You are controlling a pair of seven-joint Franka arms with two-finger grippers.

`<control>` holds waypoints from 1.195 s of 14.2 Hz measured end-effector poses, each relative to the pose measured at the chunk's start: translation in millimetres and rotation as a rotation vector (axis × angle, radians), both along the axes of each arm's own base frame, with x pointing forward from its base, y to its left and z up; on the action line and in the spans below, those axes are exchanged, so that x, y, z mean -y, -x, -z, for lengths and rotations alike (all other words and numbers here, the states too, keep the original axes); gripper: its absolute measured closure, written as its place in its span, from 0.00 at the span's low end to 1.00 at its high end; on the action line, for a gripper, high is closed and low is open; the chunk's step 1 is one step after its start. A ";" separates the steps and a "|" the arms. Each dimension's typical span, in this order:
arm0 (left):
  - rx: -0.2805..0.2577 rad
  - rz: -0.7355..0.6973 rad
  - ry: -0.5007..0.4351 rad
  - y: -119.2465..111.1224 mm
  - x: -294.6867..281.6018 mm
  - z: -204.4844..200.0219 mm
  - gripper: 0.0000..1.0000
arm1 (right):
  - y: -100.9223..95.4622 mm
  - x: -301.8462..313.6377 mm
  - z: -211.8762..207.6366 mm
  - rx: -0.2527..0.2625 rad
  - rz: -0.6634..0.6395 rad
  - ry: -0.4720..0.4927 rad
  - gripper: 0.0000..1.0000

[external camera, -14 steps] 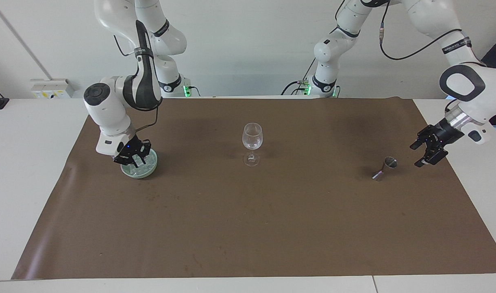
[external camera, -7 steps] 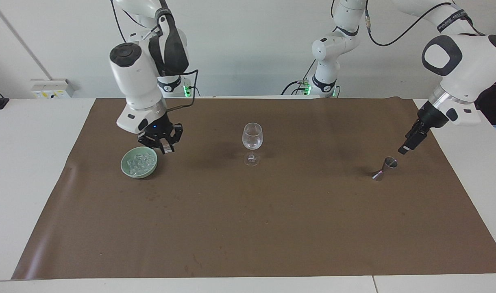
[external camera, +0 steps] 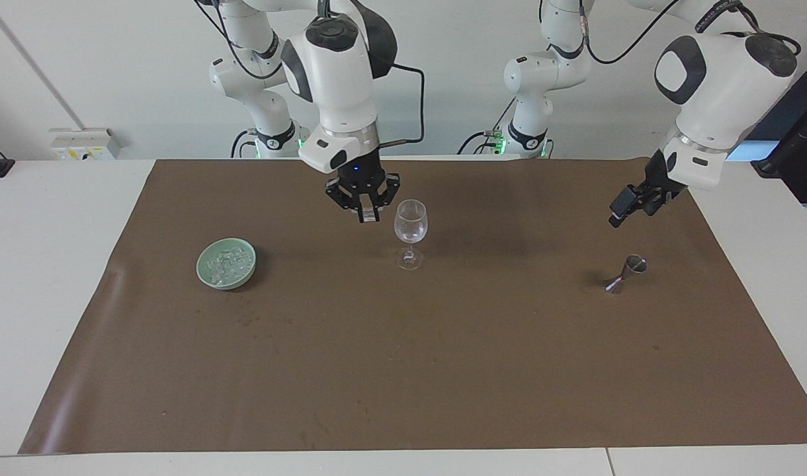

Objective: Pour wine and add ice with both arms

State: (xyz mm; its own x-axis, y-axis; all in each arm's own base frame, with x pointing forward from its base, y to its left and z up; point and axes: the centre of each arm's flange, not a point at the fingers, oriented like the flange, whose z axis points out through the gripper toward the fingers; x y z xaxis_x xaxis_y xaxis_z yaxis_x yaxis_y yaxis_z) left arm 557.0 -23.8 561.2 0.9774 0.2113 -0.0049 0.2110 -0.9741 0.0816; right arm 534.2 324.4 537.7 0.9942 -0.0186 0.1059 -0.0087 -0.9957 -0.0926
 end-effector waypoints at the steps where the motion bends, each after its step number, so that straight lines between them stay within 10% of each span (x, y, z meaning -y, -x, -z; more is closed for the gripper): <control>1: -0.011 0.039 -0.003 3.2 1.9 -9.5 0.00 | 3.4 -9.4 2.3 0.001 0.016 -0.006 0.73; 17: -0.123 0.279 -0.022 24.0 7.6 -45.7 0.00 | 50.9 -62.7 52.6 -0.026 0.057 -0.011 0.73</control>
State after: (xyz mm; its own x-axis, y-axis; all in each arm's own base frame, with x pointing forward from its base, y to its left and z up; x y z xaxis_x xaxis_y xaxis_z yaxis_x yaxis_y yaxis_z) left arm 533.0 -31.4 606.9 0.9900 -0.0642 -0.1255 -0.0583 -0.9970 0.0500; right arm 483.3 387.1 485.1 0.9939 -0.0763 0.0793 -0.0680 -0.9924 -0.1028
